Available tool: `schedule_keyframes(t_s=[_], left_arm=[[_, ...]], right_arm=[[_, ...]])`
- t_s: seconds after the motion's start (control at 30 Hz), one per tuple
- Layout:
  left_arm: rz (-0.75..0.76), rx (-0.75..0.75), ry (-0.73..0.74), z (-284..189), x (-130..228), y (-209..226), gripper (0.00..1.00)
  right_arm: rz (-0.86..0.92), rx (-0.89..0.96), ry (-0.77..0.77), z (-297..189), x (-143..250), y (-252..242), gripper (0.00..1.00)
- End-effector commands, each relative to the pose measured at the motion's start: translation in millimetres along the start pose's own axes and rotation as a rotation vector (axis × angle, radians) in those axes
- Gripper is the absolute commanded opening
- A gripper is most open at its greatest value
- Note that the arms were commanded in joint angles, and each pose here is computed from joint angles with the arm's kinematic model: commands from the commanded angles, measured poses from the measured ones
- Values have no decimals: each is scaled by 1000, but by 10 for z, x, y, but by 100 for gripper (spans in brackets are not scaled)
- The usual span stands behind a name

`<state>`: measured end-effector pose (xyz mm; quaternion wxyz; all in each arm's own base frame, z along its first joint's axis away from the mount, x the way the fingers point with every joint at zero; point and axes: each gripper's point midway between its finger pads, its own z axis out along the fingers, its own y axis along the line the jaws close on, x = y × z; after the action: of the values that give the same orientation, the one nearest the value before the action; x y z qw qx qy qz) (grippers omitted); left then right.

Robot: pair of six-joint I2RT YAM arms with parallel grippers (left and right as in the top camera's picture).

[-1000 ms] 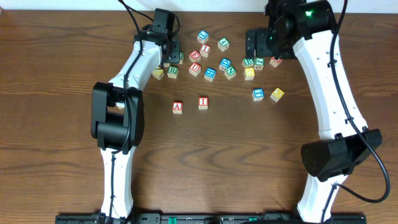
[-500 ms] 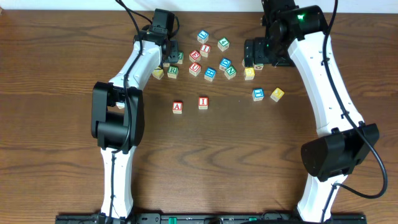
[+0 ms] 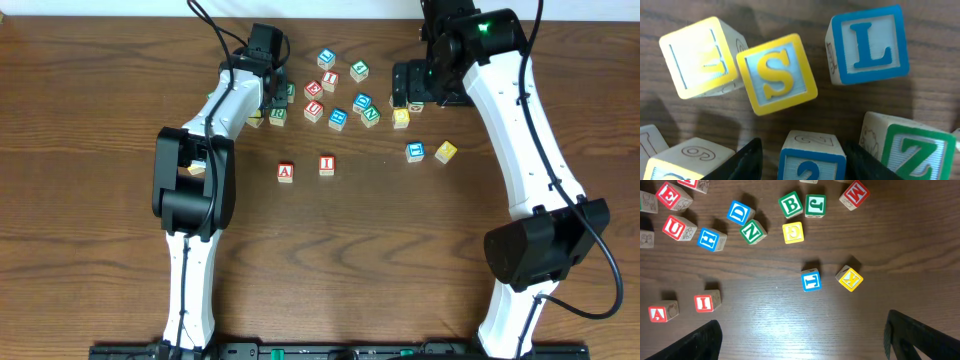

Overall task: Spell out AI2
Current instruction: 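Lower the left gripper toward the blue '2' block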

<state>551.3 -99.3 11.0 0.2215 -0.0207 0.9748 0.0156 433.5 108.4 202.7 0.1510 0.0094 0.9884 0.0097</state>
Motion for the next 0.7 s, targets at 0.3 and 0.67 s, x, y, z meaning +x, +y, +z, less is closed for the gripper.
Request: schedule_keyframes(t_s=[0.3, 0.67], left_arm=[[-19, 7, -41, 1, -122, -19, 35], [-20, 8, -44, -17, -134, -17, 29]], right_arm=[[-6, 3, -11, -5, -18, -6, 99], [-6, 2, -13, -6, -23, -5, 99]])
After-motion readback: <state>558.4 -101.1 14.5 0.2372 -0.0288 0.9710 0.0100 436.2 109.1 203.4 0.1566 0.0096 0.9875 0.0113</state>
